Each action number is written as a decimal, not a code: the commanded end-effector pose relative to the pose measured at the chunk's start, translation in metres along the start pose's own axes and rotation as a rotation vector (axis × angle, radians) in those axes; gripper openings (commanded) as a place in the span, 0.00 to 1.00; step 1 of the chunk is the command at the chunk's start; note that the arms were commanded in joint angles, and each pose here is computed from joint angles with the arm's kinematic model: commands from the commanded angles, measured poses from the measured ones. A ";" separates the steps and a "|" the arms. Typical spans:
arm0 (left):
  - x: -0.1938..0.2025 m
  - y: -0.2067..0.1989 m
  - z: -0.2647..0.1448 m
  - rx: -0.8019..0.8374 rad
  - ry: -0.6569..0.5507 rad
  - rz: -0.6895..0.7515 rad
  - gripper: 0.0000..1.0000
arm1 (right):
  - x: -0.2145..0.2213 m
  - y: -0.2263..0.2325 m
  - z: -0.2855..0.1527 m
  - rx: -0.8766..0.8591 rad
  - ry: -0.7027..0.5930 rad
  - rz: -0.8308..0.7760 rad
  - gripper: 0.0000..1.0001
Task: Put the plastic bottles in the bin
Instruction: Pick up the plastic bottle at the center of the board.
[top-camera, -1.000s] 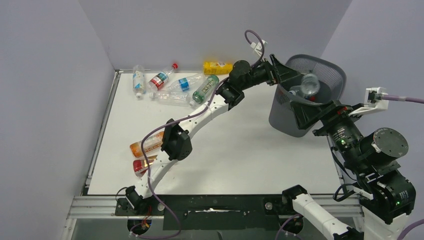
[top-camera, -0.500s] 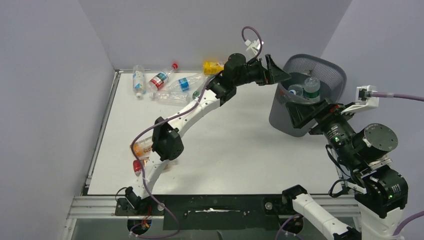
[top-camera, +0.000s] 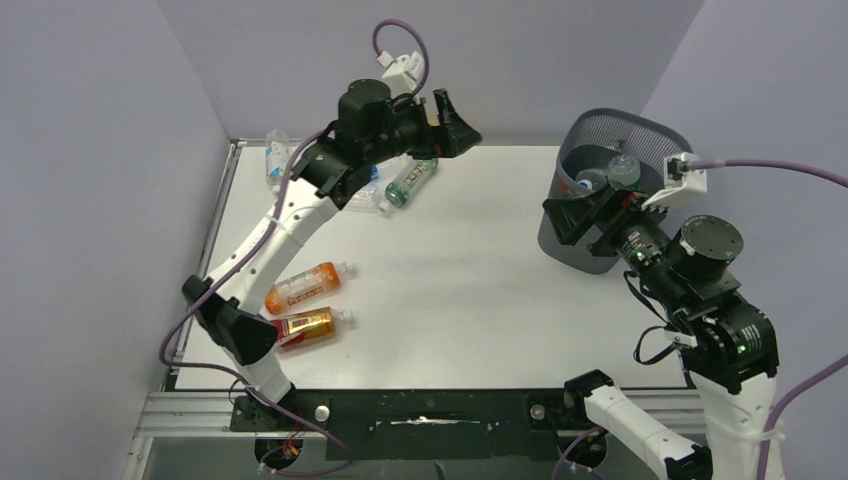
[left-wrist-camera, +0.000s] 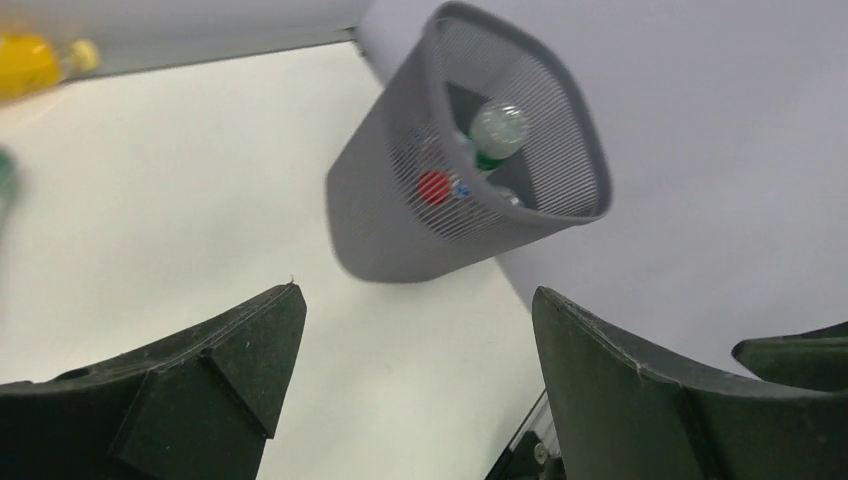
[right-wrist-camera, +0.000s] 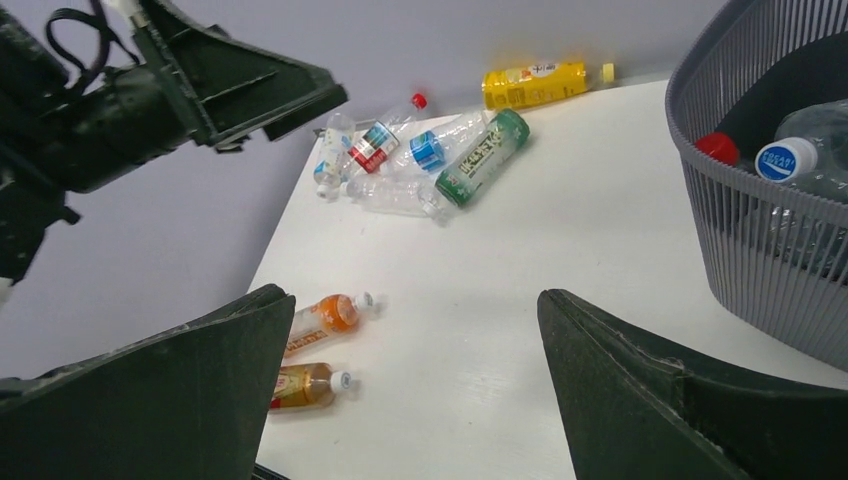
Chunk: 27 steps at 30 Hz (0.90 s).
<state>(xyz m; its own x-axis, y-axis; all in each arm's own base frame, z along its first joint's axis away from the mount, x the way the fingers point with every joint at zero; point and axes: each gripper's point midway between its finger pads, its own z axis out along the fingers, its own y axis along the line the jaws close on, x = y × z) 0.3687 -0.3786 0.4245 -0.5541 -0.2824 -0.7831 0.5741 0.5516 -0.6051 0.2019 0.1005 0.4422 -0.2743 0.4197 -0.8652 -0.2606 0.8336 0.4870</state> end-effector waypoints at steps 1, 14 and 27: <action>0.002 0.049 -0.058 -0.197 0.011 -0.034 0.85 | 0.004 0.011 0.021 -0.062 0.017 0.016 0.98; 0.073 0.141 -0.179 -0.600 0.010 -0.261 0.85 | 0.051 0.010 0.058 -0.105 0.186 0.036 0.98; 0.130 0.207 -0.223 -0.917 0.043 -0.547 0.86 | 0.102 0.001 0.079 -0.115 0.346 0.056 0.98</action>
<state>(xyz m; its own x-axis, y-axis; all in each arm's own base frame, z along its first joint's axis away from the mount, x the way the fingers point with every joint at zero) 0.2816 -0.1374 0.2377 -0.6616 -0.6039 -0.4445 -0.3388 0.7696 -0.5412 0.2420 0.1584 0.3459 -0.5744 0.3124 -0.7566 -0.2858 0.7896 0.5430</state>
